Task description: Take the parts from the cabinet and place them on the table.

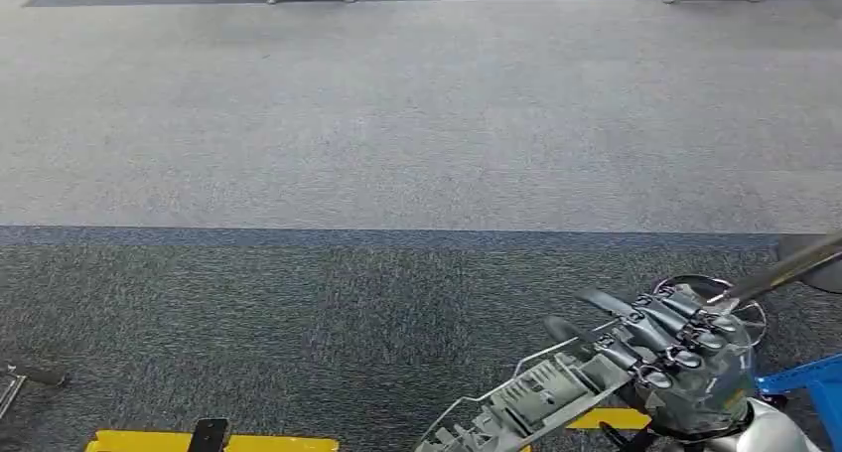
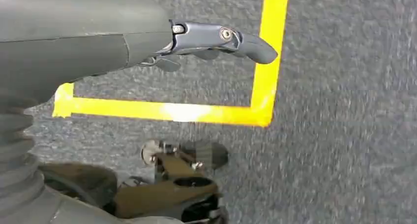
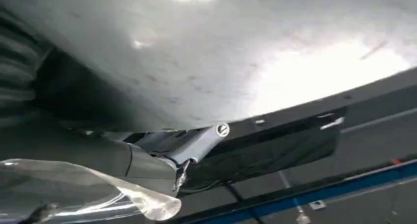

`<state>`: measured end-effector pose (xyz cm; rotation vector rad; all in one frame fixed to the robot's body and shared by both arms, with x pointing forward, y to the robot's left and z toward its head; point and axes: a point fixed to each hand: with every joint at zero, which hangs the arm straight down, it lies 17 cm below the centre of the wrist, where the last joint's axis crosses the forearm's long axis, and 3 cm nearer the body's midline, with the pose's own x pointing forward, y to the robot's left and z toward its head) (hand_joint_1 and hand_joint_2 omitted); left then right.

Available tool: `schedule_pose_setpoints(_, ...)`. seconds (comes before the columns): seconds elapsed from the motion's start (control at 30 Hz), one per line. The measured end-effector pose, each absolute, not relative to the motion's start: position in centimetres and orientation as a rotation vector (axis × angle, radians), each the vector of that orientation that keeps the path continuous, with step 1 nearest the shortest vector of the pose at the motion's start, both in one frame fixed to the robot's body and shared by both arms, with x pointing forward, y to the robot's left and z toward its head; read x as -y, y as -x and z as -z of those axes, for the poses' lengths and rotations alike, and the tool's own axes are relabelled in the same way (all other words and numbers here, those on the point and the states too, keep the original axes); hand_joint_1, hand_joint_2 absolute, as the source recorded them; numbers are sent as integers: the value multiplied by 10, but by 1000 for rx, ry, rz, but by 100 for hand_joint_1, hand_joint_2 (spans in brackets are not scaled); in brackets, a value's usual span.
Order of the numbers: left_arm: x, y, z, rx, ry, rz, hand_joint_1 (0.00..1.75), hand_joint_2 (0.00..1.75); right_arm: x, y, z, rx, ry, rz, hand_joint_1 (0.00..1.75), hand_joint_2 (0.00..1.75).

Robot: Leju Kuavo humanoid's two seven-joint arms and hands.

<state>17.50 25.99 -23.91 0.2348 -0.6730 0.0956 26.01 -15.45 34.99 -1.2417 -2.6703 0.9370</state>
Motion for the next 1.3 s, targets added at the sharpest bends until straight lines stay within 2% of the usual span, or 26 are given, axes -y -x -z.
schedule_pose_setpoints(0.17,-268,-151,247,622,-254,-102,0,175,149,-262,-351,2691,1218,-938,175,175)
schedule_pose_setpoints(1.3,-265,-157,243,650,-249,-124,0,175,132,-267,-353,2759,1088,-921,175,175)
